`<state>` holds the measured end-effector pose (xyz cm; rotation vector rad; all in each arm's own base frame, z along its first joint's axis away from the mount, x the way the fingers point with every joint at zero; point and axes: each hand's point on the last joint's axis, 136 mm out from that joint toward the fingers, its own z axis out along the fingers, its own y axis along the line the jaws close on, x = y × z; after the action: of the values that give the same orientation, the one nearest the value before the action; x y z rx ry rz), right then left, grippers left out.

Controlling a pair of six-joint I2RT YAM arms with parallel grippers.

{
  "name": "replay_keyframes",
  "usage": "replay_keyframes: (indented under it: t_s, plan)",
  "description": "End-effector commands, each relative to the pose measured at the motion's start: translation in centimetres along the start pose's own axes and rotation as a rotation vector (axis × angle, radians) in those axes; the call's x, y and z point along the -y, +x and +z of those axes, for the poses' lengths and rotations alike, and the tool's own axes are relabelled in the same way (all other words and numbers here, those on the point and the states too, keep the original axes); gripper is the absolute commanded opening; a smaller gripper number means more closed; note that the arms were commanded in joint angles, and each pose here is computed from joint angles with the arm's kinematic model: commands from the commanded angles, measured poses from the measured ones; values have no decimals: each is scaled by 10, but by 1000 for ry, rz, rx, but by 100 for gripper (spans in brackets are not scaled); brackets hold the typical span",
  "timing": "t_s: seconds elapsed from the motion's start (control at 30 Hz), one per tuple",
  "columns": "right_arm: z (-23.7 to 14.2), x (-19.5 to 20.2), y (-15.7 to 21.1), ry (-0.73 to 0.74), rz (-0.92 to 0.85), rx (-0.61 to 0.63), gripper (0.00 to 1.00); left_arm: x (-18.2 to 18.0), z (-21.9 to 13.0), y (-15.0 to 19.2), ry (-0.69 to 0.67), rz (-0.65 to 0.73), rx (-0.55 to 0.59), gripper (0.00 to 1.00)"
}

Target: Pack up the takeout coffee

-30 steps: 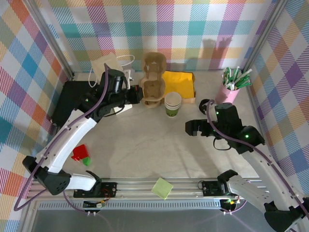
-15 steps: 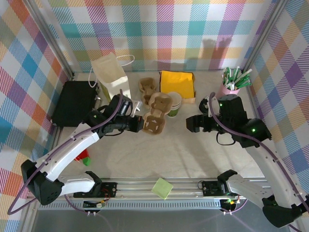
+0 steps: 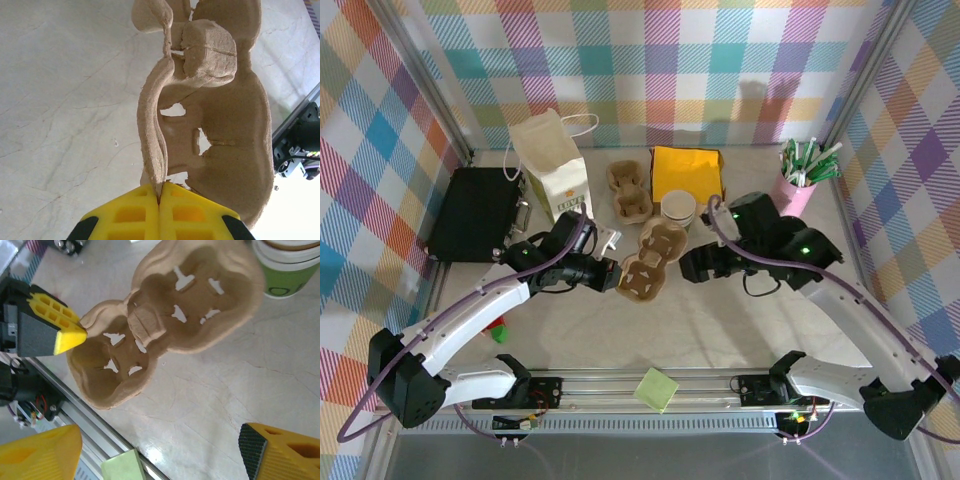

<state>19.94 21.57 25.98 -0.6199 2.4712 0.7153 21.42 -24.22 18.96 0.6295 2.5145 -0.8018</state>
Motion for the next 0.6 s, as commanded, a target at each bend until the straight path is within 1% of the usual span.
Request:
replay_keyframes:
  t_s: [0.0,0.17,0.33,0.57]
  plan:
    - [9,-6,-9,48,-76,1,83,15,7,4,74,65,-10,0]
    - [34,-12,-7,88,-141,-55,83,24,13,11,114,95,-40,0]
    - [53,-12,-6,135,-196,-104,82,28,17,14,127,106,-62,0]
    - [74,-10,3,143,-235,-152,80,33,18,12,150,106,-55,0]
